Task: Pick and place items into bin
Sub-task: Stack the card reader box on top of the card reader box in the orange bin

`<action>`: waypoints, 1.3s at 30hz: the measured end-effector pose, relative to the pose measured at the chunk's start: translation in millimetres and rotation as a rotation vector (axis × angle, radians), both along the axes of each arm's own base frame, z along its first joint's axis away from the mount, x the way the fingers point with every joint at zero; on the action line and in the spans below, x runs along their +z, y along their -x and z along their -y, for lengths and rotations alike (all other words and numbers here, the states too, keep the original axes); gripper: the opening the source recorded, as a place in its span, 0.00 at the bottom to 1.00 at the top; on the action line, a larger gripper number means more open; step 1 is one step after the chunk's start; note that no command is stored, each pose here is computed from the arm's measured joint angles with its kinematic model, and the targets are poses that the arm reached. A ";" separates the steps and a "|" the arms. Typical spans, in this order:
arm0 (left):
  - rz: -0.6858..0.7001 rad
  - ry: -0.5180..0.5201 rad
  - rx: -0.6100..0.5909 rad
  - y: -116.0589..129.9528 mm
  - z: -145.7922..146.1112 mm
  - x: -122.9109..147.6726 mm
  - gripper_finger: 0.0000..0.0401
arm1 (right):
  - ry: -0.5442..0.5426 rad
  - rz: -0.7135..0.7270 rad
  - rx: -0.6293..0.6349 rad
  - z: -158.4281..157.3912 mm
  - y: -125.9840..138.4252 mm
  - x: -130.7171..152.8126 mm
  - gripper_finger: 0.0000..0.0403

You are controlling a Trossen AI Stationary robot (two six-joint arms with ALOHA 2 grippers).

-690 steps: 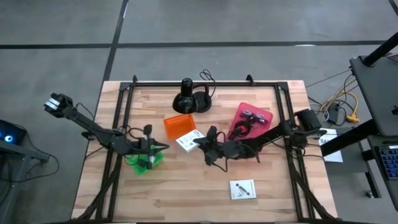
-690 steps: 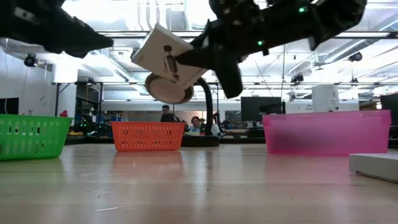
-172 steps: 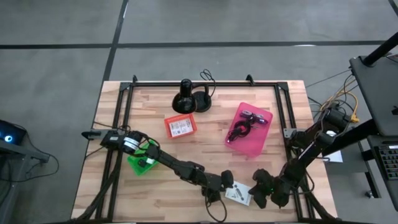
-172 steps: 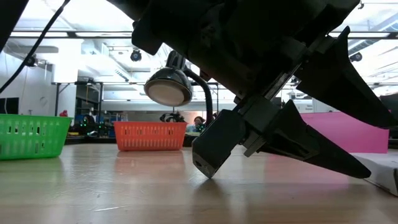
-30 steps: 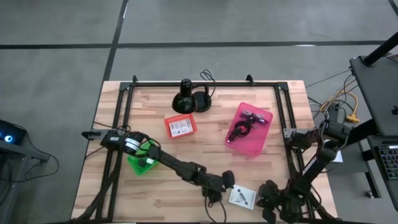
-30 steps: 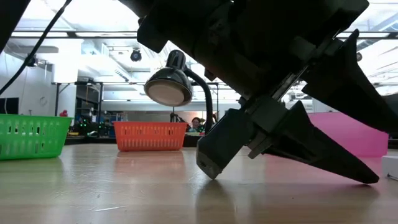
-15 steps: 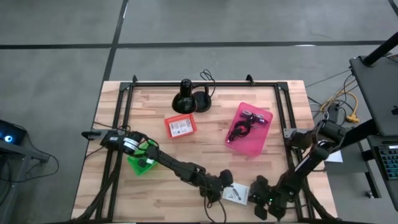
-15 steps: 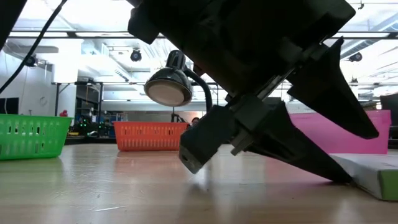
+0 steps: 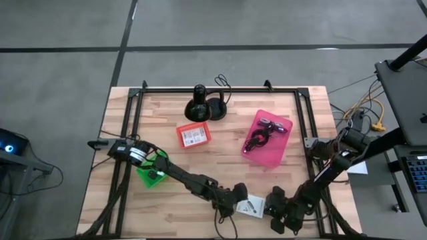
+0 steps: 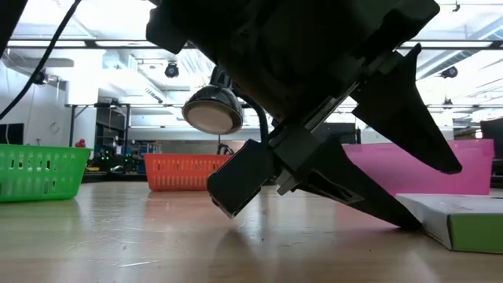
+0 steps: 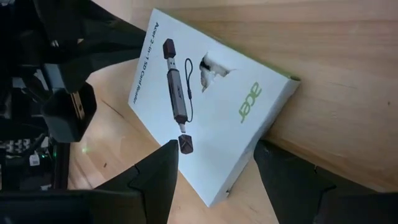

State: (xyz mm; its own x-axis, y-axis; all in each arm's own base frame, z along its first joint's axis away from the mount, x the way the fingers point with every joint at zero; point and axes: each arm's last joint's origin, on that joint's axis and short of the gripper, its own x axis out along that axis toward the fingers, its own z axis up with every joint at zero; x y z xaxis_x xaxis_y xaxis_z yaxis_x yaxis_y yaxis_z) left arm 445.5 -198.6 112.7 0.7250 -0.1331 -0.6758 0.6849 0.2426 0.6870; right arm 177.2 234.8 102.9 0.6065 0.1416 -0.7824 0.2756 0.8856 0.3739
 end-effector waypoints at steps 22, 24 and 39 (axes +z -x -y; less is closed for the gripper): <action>0.002 0.014 0.028 1.8 -0.4 -3.3 0.51 | -0.046 0.036 0.074 -4.0 -4.6 18.8 0.02; 0.003 0.015 0.028 1.7 -0.4 -3.2 0.51 | -0.042 0.017 0.056 -1.3 -2.6 15.7 0.02; 0.017 0.017 0.033 1.0 -0.2 -2.5 0.51 | -0.059 0.002 0.003 5.8 2.5 8.4 0.02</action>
State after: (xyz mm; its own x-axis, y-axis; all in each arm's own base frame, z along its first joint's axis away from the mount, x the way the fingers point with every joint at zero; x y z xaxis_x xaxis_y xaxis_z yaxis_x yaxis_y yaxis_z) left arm 444.6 -198.4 110.2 0.7406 -0.1205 -0.6611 0.6646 0.2766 0.6941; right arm 174.8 229.0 111.3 0.6078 0.1887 -0.7713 0.2724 0.8628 0.4258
